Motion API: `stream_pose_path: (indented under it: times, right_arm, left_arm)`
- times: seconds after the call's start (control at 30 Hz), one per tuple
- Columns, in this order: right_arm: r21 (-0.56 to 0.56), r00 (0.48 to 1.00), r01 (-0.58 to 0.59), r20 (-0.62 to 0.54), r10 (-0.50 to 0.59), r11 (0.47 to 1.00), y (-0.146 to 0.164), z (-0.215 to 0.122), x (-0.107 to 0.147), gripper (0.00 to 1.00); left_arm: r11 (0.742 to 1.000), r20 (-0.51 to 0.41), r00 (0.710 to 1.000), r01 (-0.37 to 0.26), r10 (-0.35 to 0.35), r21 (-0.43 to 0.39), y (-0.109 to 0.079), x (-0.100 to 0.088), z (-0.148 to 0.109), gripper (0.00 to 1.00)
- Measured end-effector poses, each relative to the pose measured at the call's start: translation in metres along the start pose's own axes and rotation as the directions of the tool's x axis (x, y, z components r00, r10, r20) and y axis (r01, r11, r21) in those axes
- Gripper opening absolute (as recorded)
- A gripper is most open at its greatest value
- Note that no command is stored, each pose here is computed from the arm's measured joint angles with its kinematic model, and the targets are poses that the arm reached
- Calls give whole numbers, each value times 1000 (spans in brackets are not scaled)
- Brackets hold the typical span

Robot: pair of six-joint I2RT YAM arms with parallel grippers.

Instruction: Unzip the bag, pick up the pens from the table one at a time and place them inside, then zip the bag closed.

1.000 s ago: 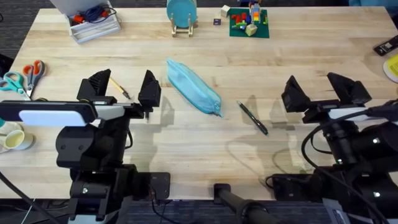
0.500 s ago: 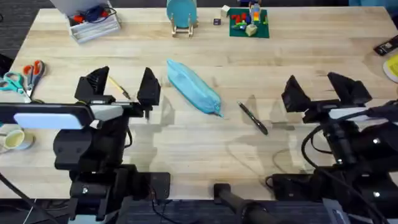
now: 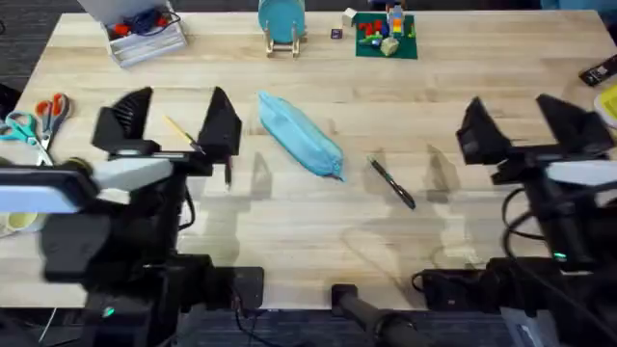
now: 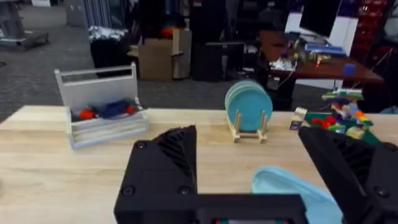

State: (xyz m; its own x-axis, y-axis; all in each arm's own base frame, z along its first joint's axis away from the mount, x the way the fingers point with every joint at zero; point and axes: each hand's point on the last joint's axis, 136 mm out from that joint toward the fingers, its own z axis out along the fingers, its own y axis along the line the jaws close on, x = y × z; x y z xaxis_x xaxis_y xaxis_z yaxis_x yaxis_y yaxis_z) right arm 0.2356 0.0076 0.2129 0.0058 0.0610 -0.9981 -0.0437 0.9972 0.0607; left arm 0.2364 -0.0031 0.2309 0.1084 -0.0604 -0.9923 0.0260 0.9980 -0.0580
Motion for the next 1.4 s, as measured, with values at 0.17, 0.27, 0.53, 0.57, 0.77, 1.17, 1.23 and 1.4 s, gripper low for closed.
stream_pose_path:
  times: [0.17,0.27,0.53,0.57,0.77,1.17,1.23,1.4]
  right_arm:
    - [3,999,-11,-44,12,1000,2,-6,-29,996]
    - [10,990,-17,-137,18,1000,2,-5,-34,997]
    - [31,928,-23,-372,33,999,2,17,-48,997]
    - [33,916,-24,-400,35,999,2,20,-50,997]
    - [48,831,-24,-554,46,999,1,39,-46,997]
    - [70,656,-18,-752,65,997,-2,57,-7,997]
    - [70,656,-18,-752,65,997,-2,57,-7,998]
    - [70,658,-19,-750,65,997,-2,57,-9,998]
  left_arm:
    - [1000,-46,999,1,-1,-3,-1,-25,-1,993]
    - [1000,-127,992,3,-4,-8,-2,-30,4,992]
    - [1000,-381,924,4,-14,-25,-2,-40,25,994]
    - [1000,-420,907,5,-16,-27,-2,-41,29,993]
    - [1000,-579,815,12,-20,-18,-5,-40,50,993]
    - [999,-786,618,22,-33,-24,-5,-4,83,993]
    - [999,-795,606,22,-34,-26,-5,0,84,993]
    - [999,-794,606,22,-34,-26,-5,0,85,994]
